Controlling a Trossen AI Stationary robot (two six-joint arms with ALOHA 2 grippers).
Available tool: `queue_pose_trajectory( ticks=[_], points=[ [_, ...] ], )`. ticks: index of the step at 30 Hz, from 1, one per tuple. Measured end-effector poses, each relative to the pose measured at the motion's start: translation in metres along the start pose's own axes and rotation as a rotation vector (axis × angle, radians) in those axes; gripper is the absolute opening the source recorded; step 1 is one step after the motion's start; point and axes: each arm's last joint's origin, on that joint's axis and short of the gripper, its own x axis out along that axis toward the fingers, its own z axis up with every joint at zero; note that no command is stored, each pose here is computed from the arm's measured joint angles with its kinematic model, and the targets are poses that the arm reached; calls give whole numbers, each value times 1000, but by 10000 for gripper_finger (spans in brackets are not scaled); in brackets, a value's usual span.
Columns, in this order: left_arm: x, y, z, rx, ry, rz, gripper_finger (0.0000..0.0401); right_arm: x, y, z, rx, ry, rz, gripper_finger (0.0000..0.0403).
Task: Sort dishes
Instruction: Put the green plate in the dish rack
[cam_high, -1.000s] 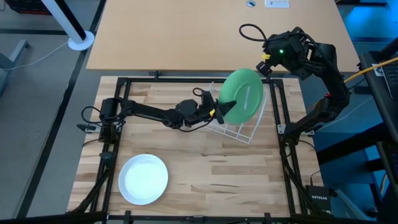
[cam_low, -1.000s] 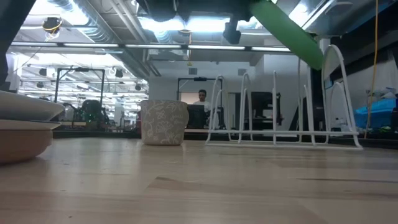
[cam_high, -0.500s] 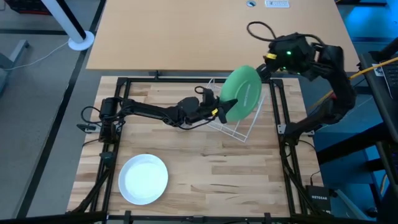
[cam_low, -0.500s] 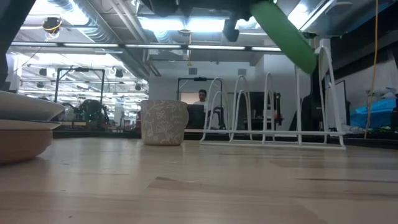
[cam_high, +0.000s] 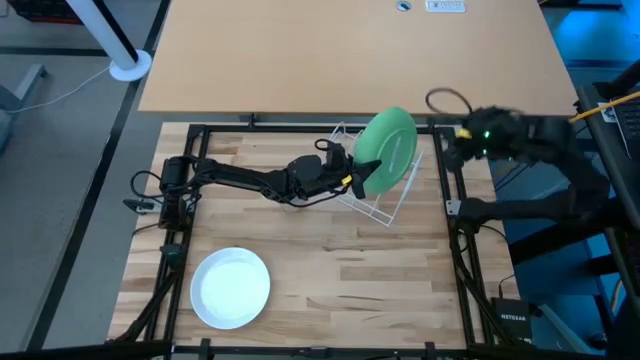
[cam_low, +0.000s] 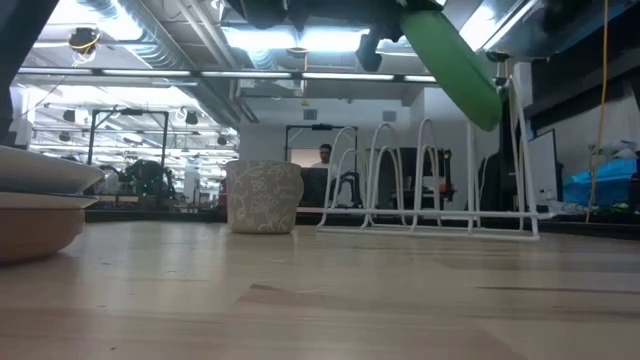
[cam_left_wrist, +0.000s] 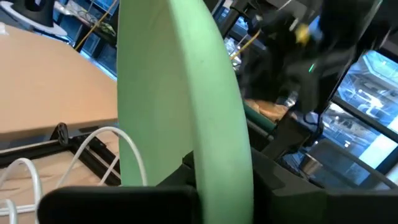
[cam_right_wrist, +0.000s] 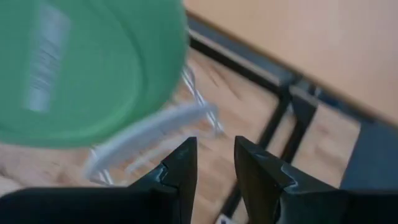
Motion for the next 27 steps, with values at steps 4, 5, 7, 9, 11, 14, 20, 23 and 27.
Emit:
queue_pose_trajectory(
  ticks=[4, 5, 7, 9, 11, 14, 20, 23, 27],
  points=[
    [0, 1, 0, 5, 1, 1, 33, 36, 2, -26, 46, 50, -23, 111],
    [0, 1, 1, 5, 1, 2, 32, 44, 3, -32, 48, 58, -10, 111],
    [1, 2, 1, 4, 1, 2, 33, 59, 7, -38, 54, 63, 21, 111],
    [1, 2, 0, 7, 3, 4, 39, 72, 11, -42, 63, 52, 46, 111],
    [1, 2, 0, 10, 9, 9, 43, 83, 15, -45, 64, 54, 52, 111],
    [1, 3, -2, 15, 25, 18, 41, 98, 20, -48, 61, 59, 46, 111],
    [0, 4, -4, 12, 45, 28, 36, 119, 29, -46, 56, 42, 25, 111],
    [1, 5, -5, 21, 48, 36, 45, 125, 33, -42, 47, 29, -10, 111],
    [3, 12, -8, 29, 51, 56, 45, 133, 39, -36, 46, 15, -17, 111]
  ],
)
